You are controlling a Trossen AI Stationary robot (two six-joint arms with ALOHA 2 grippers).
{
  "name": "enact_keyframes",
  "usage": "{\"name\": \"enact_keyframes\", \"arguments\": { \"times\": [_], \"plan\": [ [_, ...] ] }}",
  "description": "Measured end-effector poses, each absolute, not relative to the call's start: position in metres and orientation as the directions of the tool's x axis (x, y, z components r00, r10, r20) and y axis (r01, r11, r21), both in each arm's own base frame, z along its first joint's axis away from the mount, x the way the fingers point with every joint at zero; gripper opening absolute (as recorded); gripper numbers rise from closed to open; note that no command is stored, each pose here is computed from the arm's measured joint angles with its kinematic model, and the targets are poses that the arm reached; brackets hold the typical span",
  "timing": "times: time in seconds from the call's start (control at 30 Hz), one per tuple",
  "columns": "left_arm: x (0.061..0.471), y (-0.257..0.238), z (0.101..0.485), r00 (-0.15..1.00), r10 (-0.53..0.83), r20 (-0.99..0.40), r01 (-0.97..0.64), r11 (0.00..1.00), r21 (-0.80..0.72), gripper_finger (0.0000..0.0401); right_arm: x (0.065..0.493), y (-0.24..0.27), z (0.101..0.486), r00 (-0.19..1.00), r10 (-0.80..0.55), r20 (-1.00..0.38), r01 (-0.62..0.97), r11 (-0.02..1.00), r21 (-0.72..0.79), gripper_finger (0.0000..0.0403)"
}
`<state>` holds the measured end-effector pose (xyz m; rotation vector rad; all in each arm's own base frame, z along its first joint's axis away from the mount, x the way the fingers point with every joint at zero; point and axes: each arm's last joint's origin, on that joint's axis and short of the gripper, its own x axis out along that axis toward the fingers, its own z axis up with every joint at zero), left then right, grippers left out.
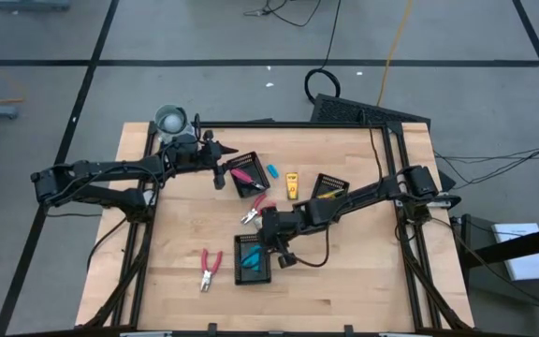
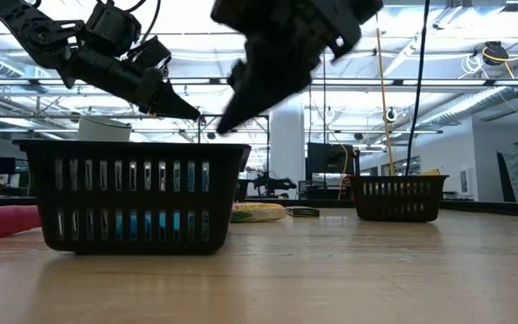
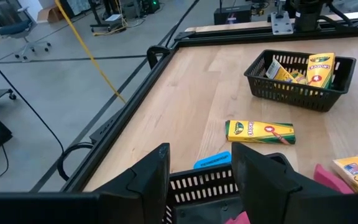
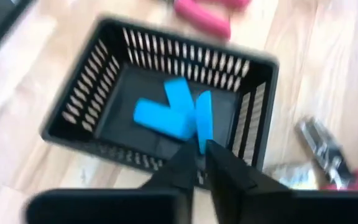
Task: Pick & Place School Supplies
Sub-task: Put the blue eraser into the bottom left black basket
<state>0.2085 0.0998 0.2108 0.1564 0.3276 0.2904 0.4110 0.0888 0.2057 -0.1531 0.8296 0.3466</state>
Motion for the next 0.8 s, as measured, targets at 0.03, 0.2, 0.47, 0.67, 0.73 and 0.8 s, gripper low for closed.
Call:
{"name": "enact_keyframes", "arguments": {
  "times": [0.03, 0.2, 0.47, 0.67, 0.73, 0.8],
  "plan": [
    [0.209, 0.100, 0.211, 0.906, 0.305, -0.293, -0.255, 0.946, 0.198, 0.0177, 0.413, 0.089, 0.210, 0.633, 0.244, -0.735, -0.366, 0.931, -0.006, 0.0012],
    [0.209, 0.100, 0.211, 0.908, 0.306, -0.287, -0.256, 0.946, 0.200, 0.0177, 0.418, 0.090, 0.223, 0.665, 0.246, -0.706, -0.366, 0.930, -0.021, 0.0020],
    [0.208, 0.102, 0.211, 0.904, 0.317, -0.288, -0.262, 0.941, 0.214, 0.0177, 0.418, 0.058, 0.218, 0.641, 0.018, -0.767, -0.193, 0.971, -0.138, 0.0053],
    [0.205, 0.106, 0.210, 0.895, 0.331, -0.300, -0.277, 0.938, 0.209, 0.0177, 0.414, -0.011, 0.213, 0.560, -0.129, -0.818, -0.016, 0.986, -0.167, 0.0094],
    [0.205, 0.107, 0.210, 0.893, 0.333, -0.302, -0.279, 0.937, 0.208, 0.0177, 0.412, -0.033, 0.214, 0.548, -0.166, -0.820, 0.029, 0.983, -0.180, 0.0114],
    [0.205, 0.107, 0.210, 0.893, 0.333, -0.302, -0.279, 0.937, 0.209, 0.0177, 0.405, -0.052, 0.220, 0.527, -0.193, -0.828, 0.056, 0.980, -0.192, 0.0139]
  ]
}}
